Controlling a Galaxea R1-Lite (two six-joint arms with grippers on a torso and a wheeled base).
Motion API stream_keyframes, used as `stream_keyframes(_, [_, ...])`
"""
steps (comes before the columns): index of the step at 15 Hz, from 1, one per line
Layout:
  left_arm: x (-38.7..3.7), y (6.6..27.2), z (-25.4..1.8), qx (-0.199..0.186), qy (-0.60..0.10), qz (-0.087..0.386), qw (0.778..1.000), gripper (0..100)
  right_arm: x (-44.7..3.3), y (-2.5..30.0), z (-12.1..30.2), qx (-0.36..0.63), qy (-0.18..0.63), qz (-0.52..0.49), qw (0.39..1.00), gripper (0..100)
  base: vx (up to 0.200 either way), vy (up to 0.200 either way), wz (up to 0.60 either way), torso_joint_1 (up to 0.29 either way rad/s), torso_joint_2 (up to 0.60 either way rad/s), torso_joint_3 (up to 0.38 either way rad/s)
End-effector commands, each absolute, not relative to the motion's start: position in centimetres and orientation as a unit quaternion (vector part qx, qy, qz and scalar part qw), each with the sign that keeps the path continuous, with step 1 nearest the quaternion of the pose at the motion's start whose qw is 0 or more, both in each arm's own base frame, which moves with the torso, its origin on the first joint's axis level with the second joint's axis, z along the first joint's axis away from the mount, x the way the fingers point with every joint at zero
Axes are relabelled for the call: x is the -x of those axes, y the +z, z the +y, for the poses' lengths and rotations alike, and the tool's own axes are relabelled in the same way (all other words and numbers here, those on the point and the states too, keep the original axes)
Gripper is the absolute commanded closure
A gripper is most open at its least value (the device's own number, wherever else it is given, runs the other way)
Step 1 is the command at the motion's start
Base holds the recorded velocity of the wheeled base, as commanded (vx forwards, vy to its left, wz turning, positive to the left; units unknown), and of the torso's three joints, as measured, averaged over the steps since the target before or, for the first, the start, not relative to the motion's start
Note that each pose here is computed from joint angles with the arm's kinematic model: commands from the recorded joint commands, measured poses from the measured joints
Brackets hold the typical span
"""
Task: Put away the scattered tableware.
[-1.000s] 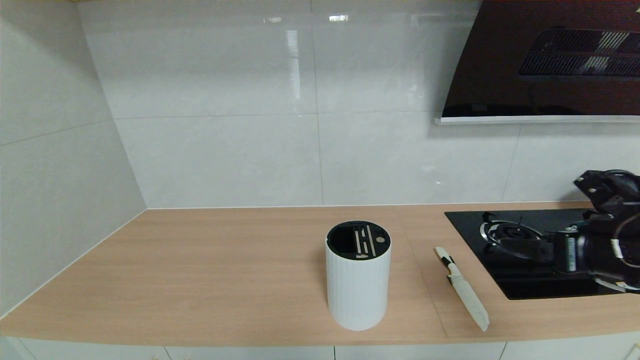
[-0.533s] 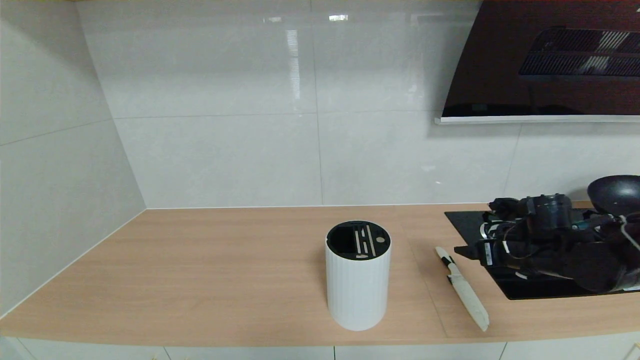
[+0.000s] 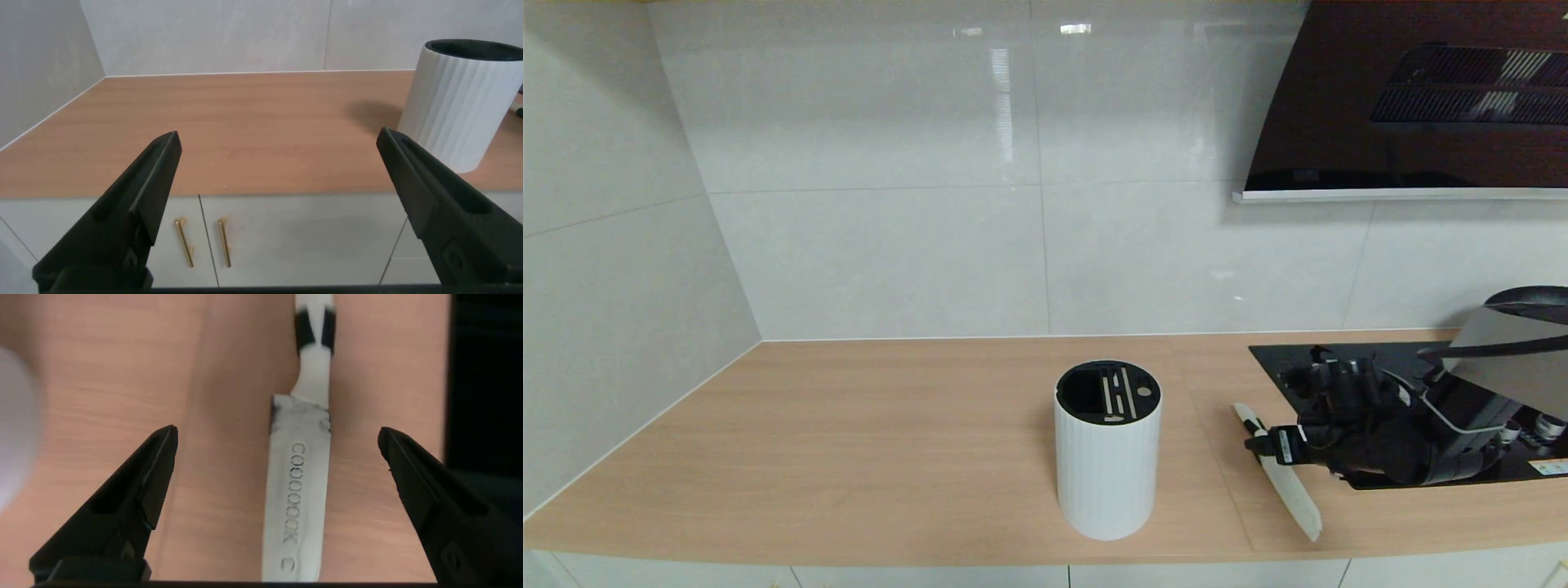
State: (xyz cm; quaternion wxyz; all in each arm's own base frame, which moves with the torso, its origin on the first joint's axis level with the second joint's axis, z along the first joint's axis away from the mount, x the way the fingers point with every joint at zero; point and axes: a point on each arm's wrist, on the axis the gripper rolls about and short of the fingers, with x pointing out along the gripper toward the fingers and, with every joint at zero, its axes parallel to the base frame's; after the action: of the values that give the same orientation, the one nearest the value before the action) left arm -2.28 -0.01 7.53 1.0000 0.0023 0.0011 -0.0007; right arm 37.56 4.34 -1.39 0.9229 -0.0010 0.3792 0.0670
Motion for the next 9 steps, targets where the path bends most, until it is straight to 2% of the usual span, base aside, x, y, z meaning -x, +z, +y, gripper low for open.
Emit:
stream_keyframes(1, [2.3, 7.5, 0.0, -0.002, -0.001, 0.001, 1.000, 0, -37.9, -3.0, 4.2, 0.001, 0.065, 0.395, 0.916, 0, 0.000, 0.000, 0.00, 0.000, 0.00, 0.000])
stream_keyframes(9, [2.3, 7.5, 0.0, -0.002, -0.001, 0.001, 1.000, 0, -38.9, -4.8, 4.2, 0.011, 0.043, 0.400, 0.915, 0, 0.000, 0.000, 0.00, 0.000, 0.00, 0.000])
